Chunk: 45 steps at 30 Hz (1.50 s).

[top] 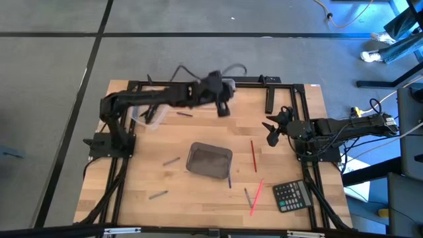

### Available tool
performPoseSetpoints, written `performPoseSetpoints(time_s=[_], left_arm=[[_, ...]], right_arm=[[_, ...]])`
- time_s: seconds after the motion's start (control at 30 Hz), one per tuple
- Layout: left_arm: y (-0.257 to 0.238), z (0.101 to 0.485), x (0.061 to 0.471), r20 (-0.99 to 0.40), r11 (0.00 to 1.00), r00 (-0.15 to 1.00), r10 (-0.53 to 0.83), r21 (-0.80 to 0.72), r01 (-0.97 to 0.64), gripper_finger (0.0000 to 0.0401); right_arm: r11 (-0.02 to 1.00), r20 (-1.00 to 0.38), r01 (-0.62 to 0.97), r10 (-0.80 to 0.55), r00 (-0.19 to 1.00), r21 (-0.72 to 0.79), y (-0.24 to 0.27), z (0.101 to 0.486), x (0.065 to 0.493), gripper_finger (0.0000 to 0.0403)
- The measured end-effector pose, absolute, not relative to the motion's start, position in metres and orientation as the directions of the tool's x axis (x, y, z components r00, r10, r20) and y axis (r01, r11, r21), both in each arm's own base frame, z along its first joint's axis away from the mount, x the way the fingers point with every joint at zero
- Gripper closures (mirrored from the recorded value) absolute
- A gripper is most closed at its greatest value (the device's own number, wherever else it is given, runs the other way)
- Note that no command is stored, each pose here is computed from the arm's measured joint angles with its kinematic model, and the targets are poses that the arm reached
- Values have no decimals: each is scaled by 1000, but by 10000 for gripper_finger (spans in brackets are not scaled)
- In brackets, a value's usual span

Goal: Sort crayons/erasers/pens/pencils in bins
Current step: Put the dark blue pencil into the right transparent bin, then put the red pencil into the right transparent bin

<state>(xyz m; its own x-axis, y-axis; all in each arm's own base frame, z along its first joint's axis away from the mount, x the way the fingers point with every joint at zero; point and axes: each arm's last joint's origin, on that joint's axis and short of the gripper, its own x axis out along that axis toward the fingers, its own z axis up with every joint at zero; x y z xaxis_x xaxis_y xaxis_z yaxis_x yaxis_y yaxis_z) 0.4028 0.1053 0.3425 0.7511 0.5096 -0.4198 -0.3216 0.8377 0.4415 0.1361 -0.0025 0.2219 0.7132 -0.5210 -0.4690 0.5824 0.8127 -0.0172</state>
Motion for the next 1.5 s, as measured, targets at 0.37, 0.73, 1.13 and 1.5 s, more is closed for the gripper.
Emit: performPoseSetpoints(time_s=[0.37, 0.73, 1.13, 1.5], left_arm=[[207, 275, 401, -566, 860, 649, 509, 369, -353, 399], [225, 212, 403, -742, 889, 492, 455, 343, -303, 401], [218, 214, 409, -721, 886, 516, 462, 353, -301, 370], [161, 251, 449, -610, 910, 677, 412, 246, -333, 331]], right_arm=[[785, -496, 618, -554, 669, -44, -4, 218, 132, 232], [771, -502, 635, -567, 653, -45, -4, 216, 131, 232], [770, -500, 637, -569, 653, -45, -4, 216, 131, 232], [770, -497, 637, -569, 655, -42, -4, 217, 131, 232]])
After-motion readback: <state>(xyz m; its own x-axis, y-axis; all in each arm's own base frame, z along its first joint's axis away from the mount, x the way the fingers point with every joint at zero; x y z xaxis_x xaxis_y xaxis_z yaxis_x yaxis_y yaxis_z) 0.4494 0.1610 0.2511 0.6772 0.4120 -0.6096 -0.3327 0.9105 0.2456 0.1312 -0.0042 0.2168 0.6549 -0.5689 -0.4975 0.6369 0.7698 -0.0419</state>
